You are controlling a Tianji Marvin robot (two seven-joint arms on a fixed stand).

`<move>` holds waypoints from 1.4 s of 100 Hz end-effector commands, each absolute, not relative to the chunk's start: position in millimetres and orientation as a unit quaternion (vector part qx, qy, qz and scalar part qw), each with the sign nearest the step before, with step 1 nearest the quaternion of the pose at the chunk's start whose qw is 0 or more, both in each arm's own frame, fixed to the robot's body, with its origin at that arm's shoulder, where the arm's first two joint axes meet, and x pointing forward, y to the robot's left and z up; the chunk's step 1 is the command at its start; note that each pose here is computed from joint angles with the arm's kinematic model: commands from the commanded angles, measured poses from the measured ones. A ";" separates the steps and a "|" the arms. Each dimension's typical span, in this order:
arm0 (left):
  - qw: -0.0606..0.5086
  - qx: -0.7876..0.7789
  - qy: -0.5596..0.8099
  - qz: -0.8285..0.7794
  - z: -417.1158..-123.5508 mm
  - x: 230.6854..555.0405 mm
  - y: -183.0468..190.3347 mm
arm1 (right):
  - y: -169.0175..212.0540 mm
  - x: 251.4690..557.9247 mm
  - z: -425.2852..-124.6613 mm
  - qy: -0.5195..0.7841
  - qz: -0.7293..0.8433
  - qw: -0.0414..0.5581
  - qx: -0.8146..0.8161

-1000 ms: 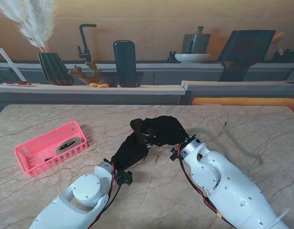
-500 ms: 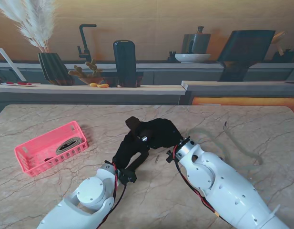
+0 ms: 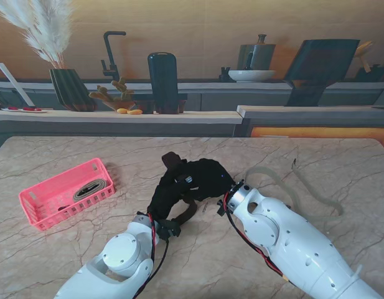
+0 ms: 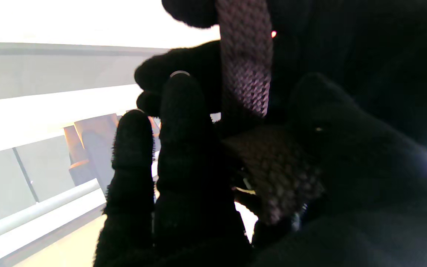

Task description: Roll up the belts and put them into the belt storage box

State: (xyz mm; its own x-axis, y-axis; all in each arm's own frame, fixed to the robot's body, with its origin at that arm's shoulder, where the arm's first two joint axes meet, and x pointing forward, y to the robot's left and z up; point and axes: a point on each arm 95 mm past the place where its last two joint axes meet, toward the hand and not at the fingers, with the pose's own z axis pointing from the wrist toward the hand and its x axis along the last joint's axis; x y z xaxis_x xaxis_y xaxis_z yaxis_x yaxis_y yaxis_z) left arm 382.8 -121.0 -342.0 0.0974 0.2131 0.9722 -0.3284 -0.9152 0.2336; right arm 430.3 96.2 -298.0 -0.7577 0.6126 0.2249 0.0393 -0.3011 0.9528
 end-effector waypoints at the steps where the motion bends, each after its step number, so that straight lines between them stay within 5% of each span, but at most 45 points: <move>1: 0.230 0.691 -0.036 0.685 -316.9 383.2 -138.2 | 97.3 418.1 -314.1 0.588 0.732 0.178 0.296; 57: 0.193 0.715 -0.050 0.671 -320.3 387.8 -134.3 | 71.0 395.1 -289.8 0.601 0.720 0.207 0.277; 100: 0.123 0.706 -0.162 0.678 -334.0 394.9 -135.8 | 42.1 387.4 -251.1 0.518 0.767 0.284 0.251; 140: 0.073 0.638 -0.314 0.700 -340.6 393.7 -136.9 | 23.3 399.4 -251.6 0.576 0.718 0.272 0.280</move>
State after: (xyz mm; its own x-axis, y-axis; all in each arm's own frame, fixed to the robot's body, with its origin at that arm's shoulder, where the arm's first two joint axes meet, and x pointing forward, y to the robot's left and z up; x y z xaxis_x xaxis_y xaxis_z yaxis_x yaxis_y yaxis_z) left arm 395.4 -137.7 -338.9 -0.1464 -0.2708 0.9514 -0.4916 -0.8147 -0.3076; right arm 395.8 25.7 -250.9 -0.6943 0.7153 0.0789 -0.0804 -0.1860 0.9793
